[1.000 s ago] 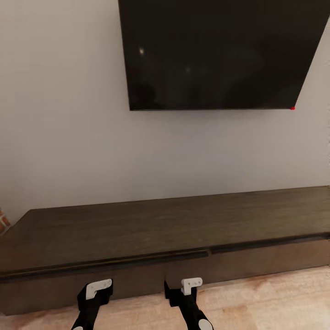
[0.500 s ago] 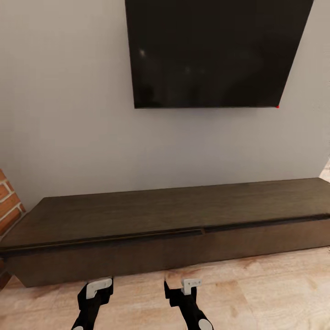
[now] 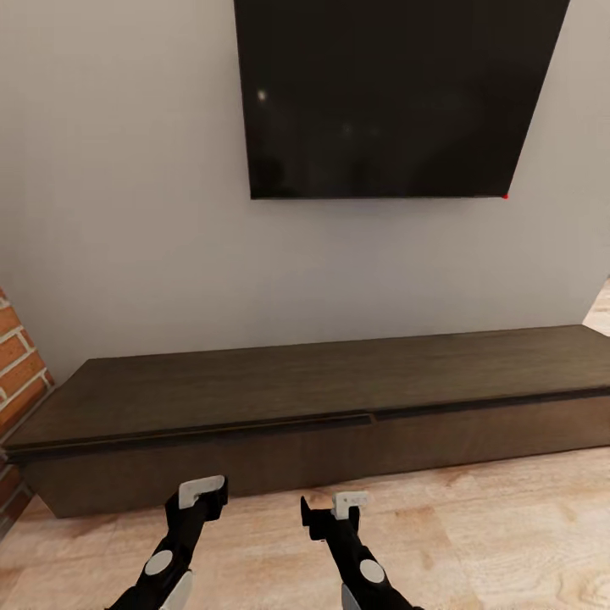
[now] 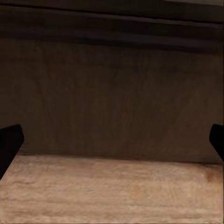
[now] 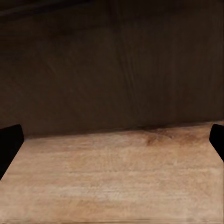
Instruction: Place each of the two pumpkins and all three candles from the living room inside a cabinet in the living room (use any cabinet), then make sure every cabinet is closed, and position the cauldron so it is next to a table in the living room.
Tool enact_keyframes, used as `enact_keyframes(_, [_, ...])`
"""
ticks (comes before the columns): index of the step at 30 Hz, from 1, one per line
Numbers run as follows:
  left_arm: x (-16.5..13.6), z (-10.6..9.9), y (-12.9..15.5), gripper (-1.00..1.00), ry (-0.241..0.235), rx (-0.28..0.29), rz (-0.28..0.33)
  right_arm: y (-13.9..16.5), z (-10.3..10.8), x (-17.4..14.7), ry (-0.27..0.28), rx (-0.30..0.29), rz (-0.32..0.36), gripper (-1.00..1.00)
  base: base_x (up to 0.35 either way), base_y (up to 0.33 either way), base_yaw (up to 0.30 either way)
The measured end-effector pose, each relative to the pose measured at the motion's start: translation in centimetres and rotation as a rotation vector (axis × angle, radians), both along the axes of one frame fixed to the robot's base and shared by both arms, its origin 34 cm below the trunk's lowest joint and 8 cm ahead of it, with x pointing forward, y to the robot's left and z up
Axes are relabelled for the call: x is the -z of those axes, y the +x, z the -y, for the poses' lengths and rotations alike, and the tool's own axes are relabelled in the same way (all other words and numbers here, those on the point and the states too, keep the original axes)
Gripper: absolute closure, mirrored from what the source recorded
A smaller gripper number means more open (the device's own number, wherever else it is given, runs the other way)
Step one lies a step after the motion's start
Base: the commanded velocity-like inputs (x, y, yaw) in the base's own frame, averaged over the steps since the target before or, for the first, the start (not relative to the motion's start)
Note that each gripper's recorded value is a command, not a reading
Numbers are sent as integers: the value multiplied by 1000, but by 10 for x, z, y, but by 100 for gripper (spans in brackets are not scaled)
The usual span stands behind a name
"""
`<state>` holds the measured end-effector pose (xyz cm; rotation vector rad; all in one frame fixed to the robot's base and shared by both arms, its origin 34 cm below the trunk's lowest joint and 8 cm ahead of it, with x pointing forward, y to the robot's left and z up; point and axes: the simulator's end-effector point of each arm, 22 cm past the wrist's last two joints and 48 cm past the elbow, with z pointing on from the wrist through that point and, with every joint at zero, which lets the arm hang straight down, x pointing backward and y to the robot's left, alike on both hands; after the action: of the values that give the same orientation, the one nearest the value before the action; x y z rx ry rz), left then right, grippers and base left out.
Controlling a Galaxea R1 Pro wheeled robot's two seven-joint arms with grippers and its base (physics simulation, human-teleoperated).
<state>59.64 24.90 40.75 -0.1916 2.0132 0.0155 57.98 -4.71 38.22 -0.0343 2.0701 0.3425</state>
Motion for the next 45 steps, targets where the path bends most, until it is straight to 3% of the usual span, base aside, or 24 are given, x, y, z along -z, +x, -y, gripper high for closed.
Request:
enact_keyframes(8, [1, -2, -4, -100, 23, -35, -98, -3, -11, 0, -15, -47, -111, -100, -1, 0, 0])
enact_keyframes(11, [5, 2, -8, -100, 32, -19, -149, -12, -13, 11, -32, -74, -194, -100, 0, 0, 0])
enact_keyframes(20, [-23, 17, -4, -100, 31, 32, -214, -15, -18, -7, -47, -114, -284, -100, 0, 0, 0])
enact_keyframes(45, [-70, 15, 4, -100, 21, 33, -254, 5, -22, -79, -29, -119, -259, -100, 0, 0, -4])
